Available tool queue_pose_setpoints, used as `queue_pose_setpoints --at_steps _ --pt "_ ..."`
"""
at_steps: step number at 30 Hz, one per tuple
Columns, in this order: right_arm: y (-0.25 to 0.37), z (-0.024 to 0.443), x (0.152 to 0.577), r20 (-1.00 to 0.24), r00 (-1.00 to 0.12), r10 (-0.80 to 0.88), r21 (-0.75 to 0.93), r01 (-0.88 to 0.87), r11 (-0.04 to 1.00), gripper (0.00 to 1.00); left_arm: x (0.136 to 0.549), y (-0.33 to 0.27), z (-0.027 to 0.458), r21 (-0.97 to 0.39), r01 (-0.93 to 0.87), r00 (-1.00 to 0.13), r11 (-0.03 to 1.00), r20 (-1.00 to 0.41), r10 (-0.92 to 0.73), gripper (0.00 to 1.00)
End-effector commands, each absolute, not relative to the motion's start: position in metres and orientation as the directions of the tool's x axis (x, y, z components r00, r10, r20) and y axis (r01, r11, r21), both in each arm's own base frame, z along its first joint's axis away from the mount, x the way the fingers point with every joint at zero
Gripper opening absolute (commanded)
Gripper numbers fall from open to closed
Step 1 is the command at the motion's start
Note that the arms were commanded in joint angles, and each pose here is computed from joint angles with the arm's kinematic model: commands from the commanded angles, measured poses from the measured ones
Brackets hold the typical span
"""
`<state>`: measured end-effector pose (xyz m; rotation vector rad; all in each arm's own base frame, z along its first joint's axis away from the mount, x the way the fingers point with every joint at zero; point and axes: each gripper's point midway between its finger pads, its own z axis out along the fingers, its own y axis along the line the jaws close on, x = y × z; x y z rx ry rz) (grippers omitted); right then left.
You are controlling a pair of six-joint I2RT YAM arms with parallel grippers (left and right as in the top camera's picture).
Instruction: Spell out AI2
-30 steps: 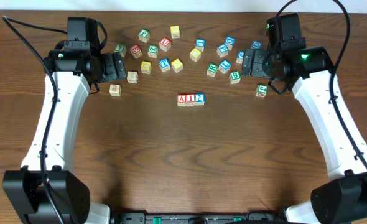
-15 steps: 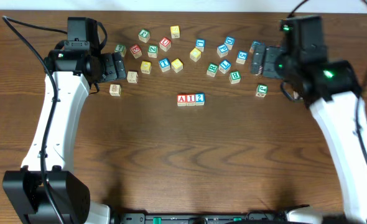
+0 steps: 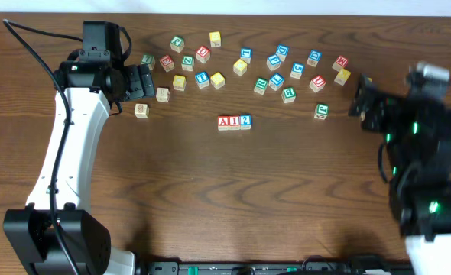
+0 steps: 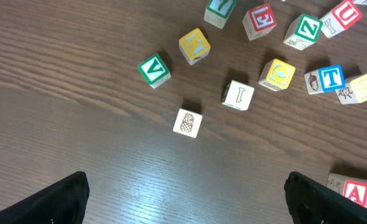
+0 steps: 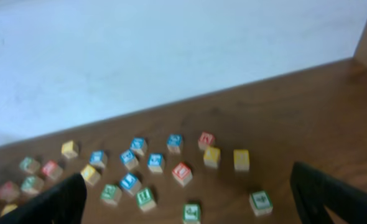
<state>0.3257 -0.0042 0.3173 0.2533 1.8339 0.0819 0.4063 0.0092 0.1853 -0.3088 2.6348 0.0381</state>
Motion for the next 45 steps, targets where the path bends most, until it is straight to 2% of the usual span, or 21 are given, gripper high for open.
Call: queue_pose_setpoints --at_steps 1,11,19,25,30,33,45 --pt "-0.011 0.300 0.301 -0.960 -0.186 0.207 0.187 0.123 0.975 0.99 0.409 0.013 0.202 -0.023 -0.226 -0.837 0.974 -0.507 -0.206 0.99" --pt "-0.019 0.239 0.255 -0.977 0.010 0.214 0.214 0.105 0.971 0.99 0.409 0.013 0.202 -0.023 -0.226 -0.837 0.974 -0.507 -0.206 0.99" --pt "-0.018 0.207 0.248 -0.971 0.071 0.228 0.234 0.088 0.968 0.99 0.409 0.013 0.202 -0.023 -0.226 -0.837 0.974 -0.507 -0.206 0.99" --pt "-0.018 0.190 0.246 -0.969 0.083 0.231 0.238 0.085 0.967 0.99 0.409 0.013 0.202 -0.023 -0.226 -0.837 0.974 -0.507 -0.206 0.99" --pt "-0.018 0.176 0.246 -0.973 0.027 0.231 0.233 0.099 0.968 0.99 0.409 0.013 0.202 -0.023 -0.226 -0.837 0.974 -0.507 -0.206 0.99" --pt "-0.017 0.157 0.245 -0.972 -0.048 0.232 0.226 0.111 0.968 0.99 0.409 0.013 0.202 -0.023 -0.226 -0.837 0.974 -0.507 -0.206 0.99" --pt "-0.014 0.158 0.246 -0.975 -0.051 0.218 0.213 0.089 0.973 0.99 0.409 0.013 0.202 -0.023 -0.226 -0.837 0.974 -0.507 -0.206 0.99"
